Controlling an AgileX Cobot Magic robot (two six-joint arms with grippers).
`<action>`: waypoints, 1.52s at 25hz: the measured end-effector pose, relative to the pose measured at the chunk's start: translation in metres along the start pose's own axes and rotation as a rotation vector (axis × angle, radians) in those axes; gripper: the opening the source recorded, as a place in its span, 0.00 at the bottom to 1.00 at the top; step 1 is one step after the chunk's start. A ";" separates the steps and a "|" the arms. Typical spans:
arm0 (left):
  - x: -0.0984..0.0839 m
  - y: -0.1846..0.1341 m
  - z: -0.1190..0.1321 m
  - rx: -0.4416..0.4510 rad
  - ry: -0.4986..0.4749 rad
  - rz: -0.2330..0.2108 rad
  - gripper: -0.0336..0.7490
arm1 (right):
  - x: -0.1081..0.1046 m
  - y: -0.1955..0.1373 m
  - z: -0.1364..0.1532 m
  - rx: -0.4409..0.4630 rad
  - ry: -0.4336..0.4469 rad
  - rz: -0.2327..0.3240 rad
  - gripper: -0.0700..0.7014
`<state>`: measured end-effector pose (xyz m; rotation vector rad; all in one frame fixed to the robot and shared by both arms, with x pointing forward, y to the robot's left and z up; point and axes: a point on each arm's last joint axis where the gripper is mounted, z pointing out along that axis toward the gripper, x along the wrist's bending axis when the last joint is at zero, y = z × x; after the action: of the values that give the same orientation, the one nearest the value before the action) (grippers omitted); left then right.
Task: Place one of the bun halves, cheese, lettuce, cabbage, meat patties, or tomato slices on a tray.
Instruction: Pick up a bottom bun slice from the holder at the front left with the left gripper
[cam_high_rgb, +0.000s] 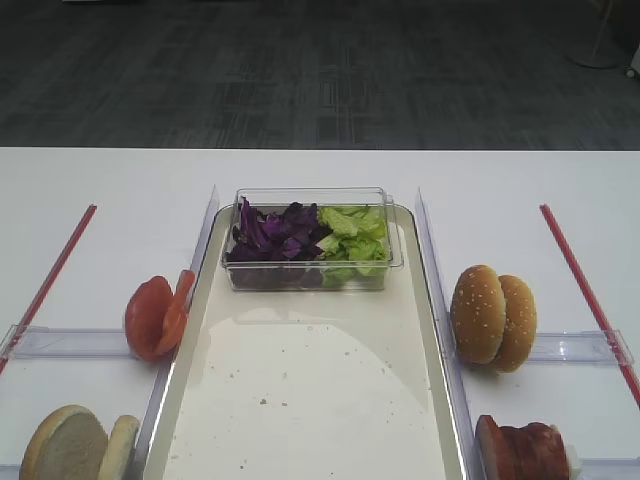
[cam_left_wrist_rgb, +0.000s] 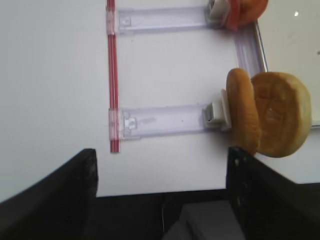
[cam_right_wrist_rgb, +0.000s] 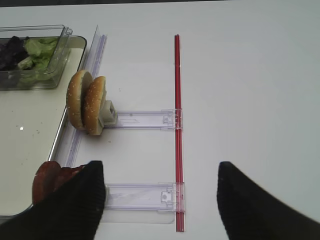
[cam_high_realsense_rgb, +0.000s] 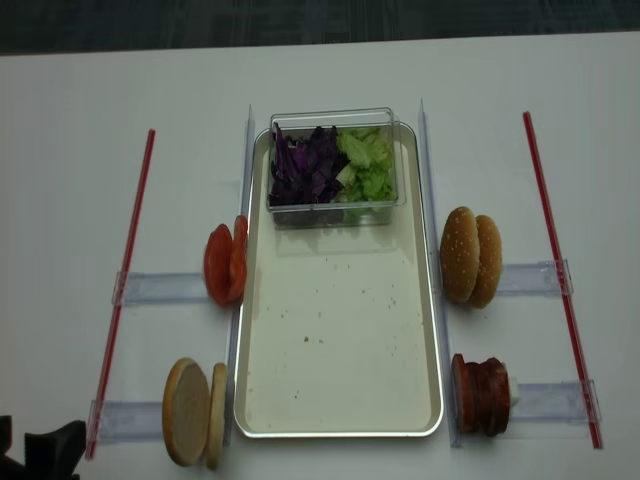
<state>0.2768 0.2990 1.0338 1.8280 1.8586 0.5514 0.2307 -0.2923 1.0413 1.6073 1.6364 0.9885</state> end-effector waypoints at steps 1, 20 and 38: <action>0.000 0.000 0.000 0.000 0.000 0.000 0.67 | 0.000 0.000 0.000 0.000 0.000 0.000 0.75; -0.011 0.085 0.040 0.392 0.061 -0.153 0.67 | 0.000 0.000 0.000 0.000 0.000 0.000 0.75; -0.048 0.117 0.067 0.486 0.069 -0.135 0.67 | 0.000 0.000 0.000 0.000 0.000 0.000 0.75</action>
<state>0.4103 0.2515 1.0509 1.9680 2.2936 0.1172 0.2307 -0.2923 1.0413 1.6073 1.6364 0.9885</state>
